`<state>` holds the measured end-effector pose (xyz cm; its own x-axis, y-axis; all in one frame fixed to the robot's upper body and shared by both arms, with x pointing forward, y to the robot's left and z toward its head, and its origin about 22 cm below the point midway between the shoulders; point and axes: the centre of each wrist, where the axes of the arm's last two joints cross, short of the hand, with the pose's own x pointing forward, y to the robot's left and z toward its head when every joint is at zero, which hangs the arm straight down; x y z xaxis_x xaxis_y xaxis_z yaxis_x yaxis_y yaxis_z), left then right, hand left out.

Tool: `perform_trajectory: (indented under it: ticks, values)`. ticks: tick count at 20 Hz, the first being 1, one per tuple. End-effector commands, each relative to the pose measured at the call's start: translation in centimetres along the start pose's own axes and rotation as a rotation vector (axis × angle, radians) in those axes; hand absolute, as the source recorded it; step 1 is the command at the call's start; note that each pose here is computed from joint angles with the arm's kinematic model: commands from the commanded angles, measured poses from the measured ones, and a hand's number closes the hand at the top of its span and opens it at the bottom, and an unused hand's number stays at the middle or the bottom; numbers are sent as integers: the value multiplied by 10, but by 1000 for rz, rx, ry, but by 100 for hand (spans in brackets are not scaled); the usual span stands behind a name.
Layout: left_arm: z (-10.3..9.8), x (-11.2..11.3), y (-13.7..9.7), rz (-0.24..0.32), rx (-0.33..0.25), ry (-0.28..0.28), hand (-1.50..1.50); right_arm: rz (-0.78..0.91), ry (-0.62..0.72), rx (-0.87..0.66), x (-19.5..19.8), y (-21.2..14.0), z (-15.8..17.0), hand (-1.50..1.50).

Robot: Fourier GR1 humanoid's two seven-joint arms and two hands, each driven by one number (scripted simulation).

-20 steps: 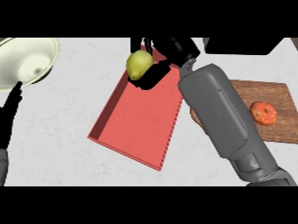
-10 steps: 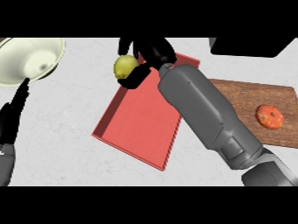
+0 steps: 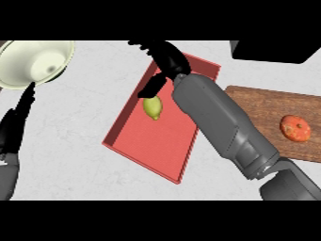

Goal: Pick the lemon from the cutting board and place it in the cardboard box

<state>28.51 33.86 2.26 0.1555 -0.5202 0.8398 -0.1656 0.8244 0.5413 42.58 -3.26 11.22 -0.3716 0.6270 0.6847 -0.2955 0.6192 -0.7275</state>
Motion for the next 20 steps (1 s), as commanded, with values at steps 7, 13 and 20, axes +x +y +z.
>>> perform_trajectory:
  ticks: [7, 13, 20]
  values:
    - [-4, 18, -3, 11, 28, 7, 0, -237, -125, -225, -7, -10, -1, -150]
    - [5, -7, 6, 9, 37, 52, 0, -414, -154, -282, -20, -52, -5, -150]
    - [13, -9, 13, -3, 51, 35, 0, -447, -88, -342, -93, -120, 30, -150]
